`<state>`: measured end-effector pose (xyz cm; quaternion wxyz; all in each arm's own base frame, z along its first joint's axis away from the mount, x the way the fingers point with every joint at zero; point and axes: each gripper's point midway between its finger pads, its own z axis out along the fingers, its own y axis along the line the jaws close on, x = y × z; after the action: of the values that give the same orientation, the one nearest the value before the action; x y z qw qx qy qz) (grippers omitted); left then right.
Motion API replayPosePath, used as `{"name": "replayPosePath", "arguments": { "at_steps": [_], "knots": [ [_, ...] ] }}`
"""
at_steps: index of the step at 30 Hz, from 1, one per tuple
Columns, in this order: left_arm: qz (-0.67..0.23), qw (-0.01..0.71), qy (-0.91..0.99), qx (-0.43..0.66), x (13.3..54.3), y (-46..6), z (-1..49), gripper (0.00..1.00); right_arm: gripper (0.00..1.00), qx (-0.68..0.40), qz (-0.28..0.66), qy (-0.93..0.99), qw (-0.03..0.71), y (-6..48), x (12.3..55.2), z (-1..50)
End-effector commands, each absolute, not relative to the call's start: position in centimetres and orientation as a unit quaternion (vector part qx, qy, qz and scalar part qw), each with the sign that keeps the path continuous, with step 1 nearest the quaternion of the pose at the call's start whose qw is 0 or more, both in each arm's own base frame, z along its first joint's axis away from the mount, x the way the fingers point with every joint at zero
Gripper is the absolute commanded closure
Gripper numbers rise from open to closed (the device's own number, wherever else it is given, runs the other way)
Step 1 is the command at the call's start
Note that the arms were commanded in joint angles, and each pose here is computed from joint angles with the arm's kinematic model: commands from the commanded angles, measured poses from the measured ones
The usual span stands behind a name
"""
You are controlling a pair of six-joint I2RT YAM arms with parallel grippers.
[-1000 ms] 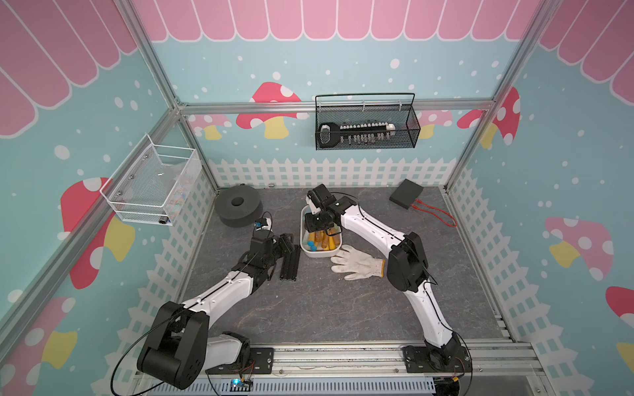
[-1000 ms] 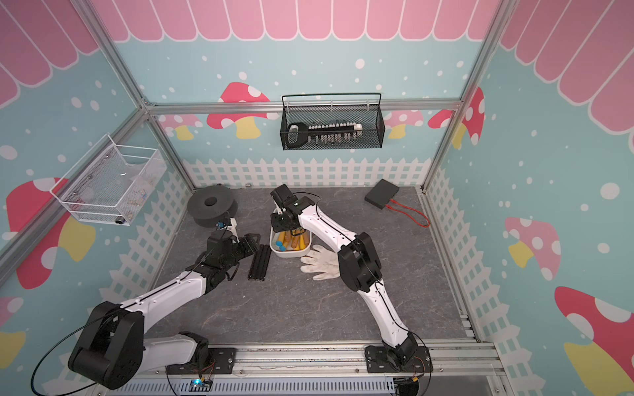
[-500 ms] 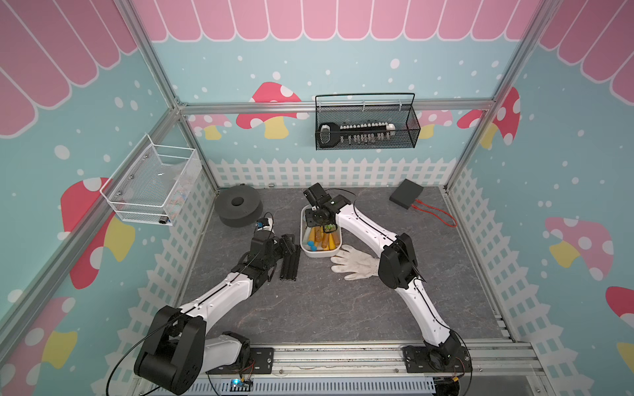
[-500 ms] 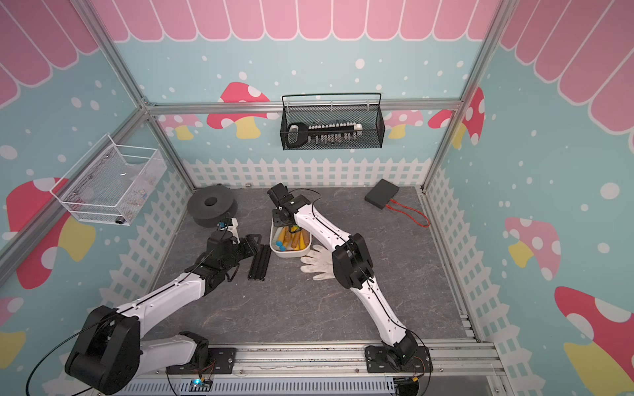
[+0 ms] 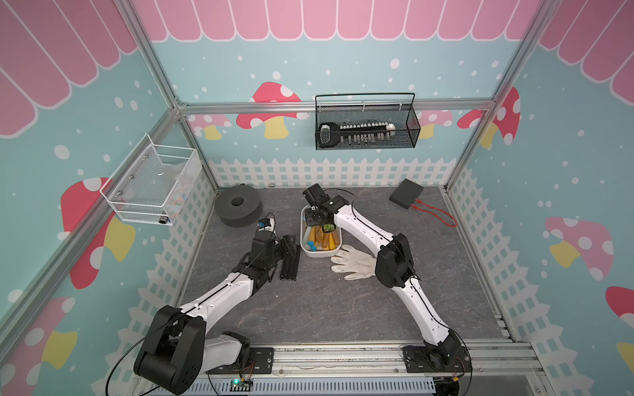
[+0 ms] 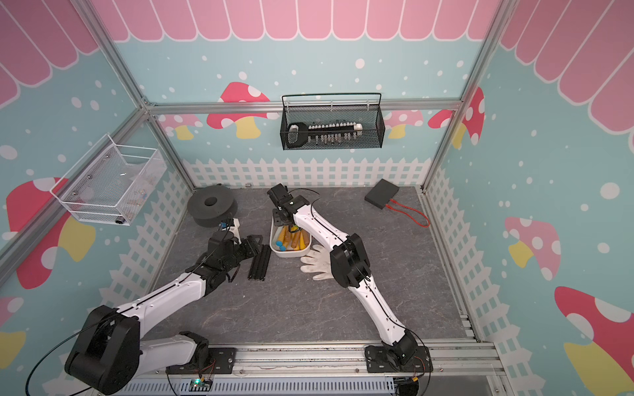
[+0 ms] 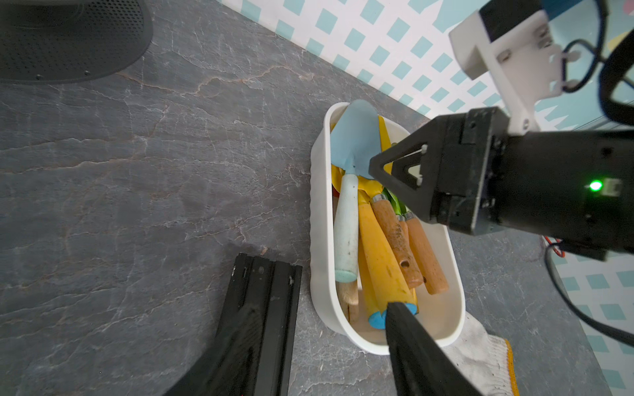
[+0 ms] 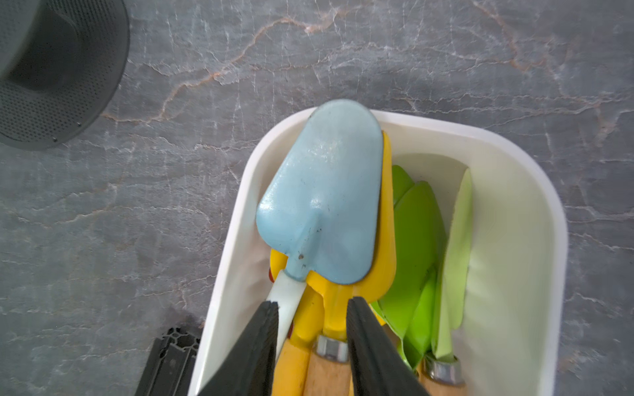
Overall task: Take the shovel out of the storage box
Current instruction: Pick up the shovel from the storage box.
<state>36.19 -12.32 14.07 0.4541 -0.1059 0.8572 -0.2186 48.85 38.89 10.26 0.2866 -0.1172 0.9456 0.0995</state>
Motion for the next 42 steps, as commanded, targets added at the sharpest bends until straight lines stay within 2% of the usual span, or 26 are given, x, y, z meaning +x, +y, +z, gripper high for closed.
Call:
{"name": "replayPosePath", "arguments": {
  "at_steps": [1,15,22,33,38,42],
  "knots": [
    [-0.213,0.46,0.856,-0.098,36.1,-12.3,14.7,0.37,0.59,-0.127,0.104,0.947,0.277,39.0,49.4,8.6],
    [-0.21,0.454,0.861,-0.091,36.3,-12.7,14.2,0.37,0.49,-0.118,0.035,0.945,0.302,36.4,51.1,7.8],
    [-0.211,0.454,0.861,-0.087,36.3,-12.9,14.4,0.36,0.48,-0.127,0.055,0.947,0.289,36.7,50.8,7.7],
    [-0.211,0.455,0.861,-0.083,36.2,-13.2,14.6,0.36,0.5,-0.15,0.1,0.934,0.309,37.8,47.7,12.4],
    [-0.211,0.457,0.86,-0.084,36.2,-13.1,14.8,0.35,0.44,-0.163,0.126,0.935,0.29,38.6,45.3,13.1],
    [-0.212,0.458,0.859,-0.084,36.1,-13.2,14.9,0.35,0.45,-0.162,0.125,0.938,0.281,38.5,43.8,13.1]
  ]
}}
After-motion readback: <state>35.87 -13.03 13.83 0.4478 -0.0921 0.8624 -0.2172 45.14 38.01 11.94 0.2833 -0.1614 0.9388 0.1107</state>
